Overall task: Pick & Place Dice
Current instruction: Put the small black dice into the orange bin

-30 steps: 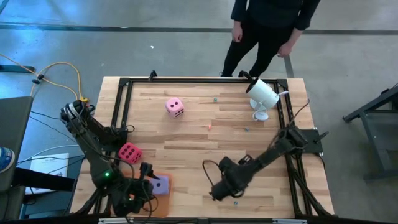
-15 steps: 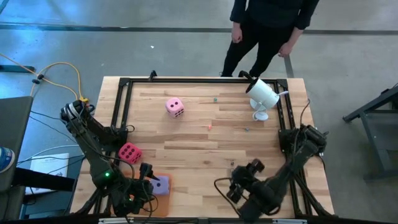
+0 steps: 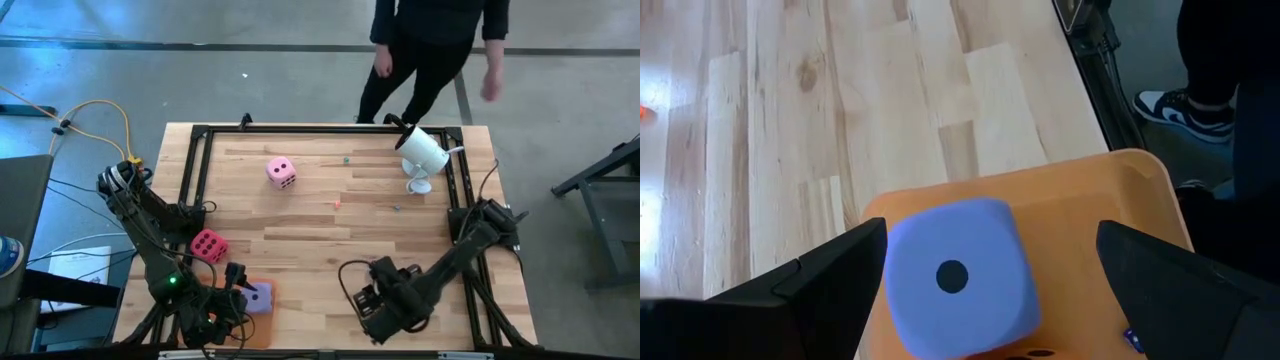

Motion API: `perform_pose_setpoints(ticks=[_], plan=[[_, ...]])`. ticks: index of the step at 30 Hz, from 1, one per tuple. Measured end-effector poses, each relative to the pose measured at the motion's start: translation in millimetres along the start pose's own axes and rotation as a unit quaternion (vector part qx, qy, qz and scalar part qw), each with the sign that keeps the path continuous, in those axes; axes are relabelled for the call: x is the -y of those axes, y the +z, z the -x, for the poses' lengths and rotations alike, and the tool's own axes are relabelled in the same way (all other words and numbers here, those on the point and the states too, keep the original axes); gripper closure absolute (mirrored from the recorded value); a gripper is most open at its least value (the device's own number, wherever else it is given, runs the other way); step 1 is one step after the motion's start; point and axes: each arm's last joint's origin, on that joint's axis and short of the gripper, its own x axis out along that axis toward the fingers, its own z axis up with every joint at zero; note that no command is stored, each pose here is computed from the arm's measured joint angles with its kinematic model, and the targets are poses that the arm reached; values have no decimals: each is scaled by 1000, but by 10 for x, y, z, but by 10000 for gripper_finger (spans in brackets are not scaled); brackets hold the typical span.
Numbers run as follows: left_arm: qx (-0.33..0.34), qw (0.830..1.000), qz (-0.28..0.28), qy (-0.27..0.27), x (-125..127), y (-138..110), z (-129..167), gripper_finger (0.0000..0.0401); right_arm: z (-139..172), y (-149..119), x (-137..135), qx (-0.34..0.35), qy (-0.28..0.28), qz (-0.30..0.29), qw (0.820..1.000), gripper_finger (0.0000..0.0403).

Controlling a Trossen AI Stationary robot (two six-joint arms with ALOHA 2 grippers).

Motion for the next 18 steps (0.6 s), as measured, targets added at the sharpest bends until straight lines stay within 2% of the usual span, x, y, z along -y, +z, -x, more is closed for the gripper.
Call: perform_pose_setpoints(ticks=[7, 11, 14, 18], plan=[[1, 1000, 1, -1, 2, 3, 0, 52, -295, 150, -93, -28, -15, 39, 999, 160], [1, 1000, 1, -1, 2, 2, 0, 52, -485, 207, -47, -38, -44, 30, 998, 170], [1, 1000, 1, 0, 2, 2, 0, 52, -645, 197, -29, -46, -43, 27, 998, 175], [1, 1000, 0, 0, 1, 2, 0, 52, -827, 246, 24, -24, -58, 30, 998, 176]])
